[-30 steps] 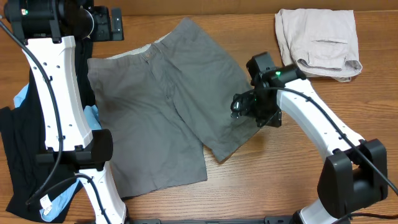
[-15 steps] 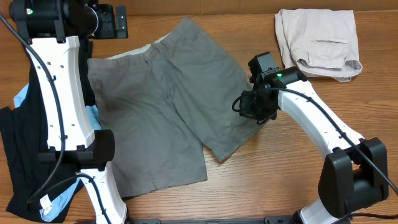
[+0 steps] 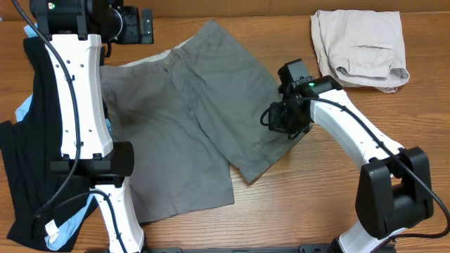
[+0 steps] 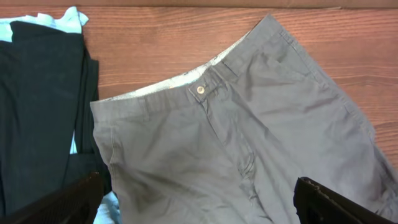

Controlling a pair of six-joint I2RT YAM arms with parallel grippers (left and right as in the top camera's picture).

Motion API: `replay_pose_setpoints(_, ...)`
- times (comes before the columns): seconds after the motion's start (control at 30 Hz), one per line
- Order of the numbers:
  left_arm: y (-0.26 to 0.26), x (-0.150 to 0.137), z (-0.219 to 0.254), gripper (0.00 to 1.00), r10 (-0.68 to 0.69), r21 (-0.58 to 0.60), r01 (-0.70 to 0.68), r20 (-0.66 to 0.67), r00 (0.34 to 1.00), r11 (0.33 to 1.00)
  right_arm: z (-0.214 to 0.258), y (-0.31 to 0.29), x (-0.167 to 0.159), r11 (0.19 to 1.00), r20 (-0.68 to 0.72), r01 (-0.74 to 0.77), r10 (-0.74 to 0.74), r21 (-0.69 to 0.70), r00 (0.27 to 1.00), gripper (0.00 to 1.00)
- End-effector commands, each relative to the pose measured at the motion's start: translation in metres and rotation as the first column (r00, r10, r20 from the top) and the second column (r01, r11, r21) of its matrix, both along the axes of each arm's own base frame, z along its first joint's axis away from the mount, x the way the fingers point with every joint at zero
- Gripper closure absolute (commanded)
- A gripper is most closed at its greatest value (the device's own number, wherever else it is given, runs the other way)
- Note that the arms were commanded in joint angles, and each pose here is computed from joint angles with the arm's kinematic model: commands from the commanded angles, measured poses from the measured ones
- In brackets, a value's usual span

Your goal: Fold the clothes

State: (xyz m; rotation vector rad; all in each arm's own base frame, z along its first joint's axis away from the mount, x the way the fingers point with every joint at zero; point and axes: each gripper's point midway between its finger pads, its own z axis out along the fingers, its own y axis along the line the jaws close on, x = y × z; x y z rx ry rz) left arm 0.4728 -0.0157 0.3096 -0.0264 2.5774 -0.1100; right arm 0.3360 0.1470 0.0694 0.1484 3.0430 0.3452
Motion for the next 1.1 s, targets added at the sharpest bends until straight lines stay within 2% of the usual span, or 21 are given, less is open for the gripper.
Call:
replay_pose_setpoints(0.0, -0.005, 0.006, -0.007, 0.00, -0.028, 0.002, 0.028, -0.007, 1.000, 1.000, -0.018, -0.004, 0.003, 1.000, -0.017, -0.001, 0.001, -0.001, 1.000, 0.96)
replay_pose_setpoints(0.5, -0.010, 0.026, -0.034, 0.00, -0.039, 0.001, 0.039, -0.034, 0.999, 0.999, -0.081, -0.052, 0.031, 0.997, -0.059, 0.080, -0.080, -0.003, 0.995, 0.96)
replay_pose_setpoints(0.9, -0.025, 0.052, -0.042, 0.00, -0.066, 0.002, 0.066, 0.021, 0.998, 0.998, -0.134, -0.095, 0.080, 0.982, 0.055, 0.188, -0.186, -0.031, 0.981, 0.96)
replay_pose_setpoints(1.07, -0.033, 0.065, -0.045, 0.00, -0.079, 0.003, 0.079, 0.054, 0.995, 0.997, -0.154, -0.112, 0.100, 0.974, 0.059, 0.224, -0.221, -0.039, 0.973, 0.96)
